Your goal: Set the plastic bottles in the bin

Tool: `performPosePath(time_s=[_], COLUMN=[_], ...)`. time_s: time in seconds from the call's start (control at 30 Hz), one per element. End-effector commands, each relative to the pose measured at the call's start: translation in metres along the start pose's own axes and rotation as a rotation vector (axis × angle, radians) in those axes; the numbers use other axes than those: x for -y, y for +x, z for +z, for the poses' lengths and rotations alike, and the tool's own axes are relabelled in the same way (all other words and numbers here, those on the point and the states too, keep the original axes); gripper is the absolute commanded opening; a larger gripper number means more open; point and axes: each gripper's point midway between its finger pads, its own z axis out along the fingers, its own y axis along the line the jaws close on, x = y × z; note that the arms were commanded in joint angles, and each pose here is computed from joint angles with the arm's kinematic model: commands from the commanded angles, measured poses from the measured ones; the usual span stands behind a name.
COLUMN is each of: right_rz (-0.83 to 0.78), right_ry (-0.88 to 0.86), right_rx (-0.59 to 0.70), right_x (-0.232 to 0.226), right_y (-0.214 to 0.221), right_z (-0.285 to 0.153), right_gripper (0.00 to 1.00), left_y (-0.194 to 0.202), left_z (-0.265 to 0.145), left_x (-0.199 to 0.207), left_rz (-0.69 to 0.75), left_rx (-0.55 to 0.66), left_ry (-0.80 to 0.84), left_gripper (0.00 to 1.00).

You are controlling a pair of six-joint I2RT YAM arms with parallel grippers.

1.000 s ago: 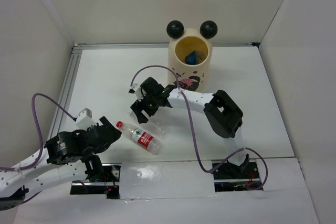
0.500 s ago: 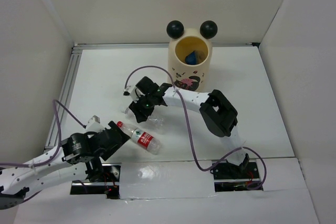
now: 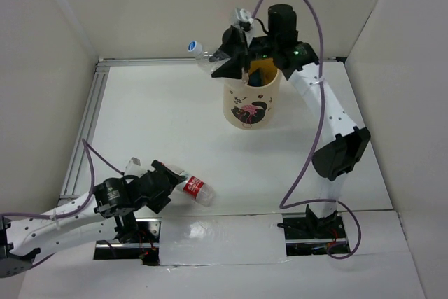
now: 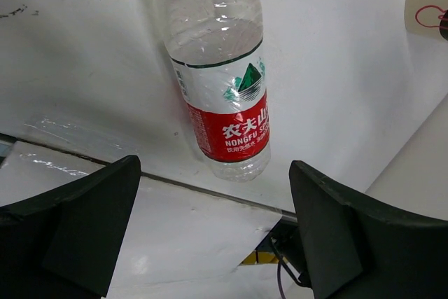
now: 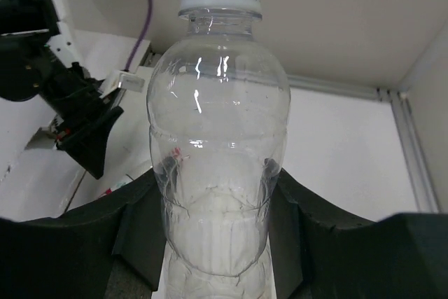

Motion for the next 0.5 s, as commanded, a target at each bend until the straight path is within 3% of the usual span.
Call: performPosePath(time_s=[0.0, 0.33, 0.4, 0.47], right_rz=[-0.167, -0.407, -0.395, -0.387], right_ry=[-0.165, -0.054, -0.044, -0.038], right_rx=[0.086, 0.098, 0.094, 0.087], right_x=[-0.025, 0.039, 0.049, 0.052], right_y=[-0.023, 0.039, 0.051, 0.057], right_z=[-0.023, -0.083, -0.086, -0.085], right_gripper=[0.36, 0.37, 0.44, 0.70], left_y=[0.005, 0.010, 0.009, 0.009], left_z=[-0.003, 0.014, 0.020, 0.022], left_x=[0.028, 0.024, 0.017, 0.018], left_rz=[-0.066, -0.051, -0.038, -0.032], left_rx=[-0.010, -0.043, -0.029, -0.033], left_ry=[0.039, 0.004, -0.025, -0.030], left_gripper=[1.00, 1.00, 1.00, 1.00])
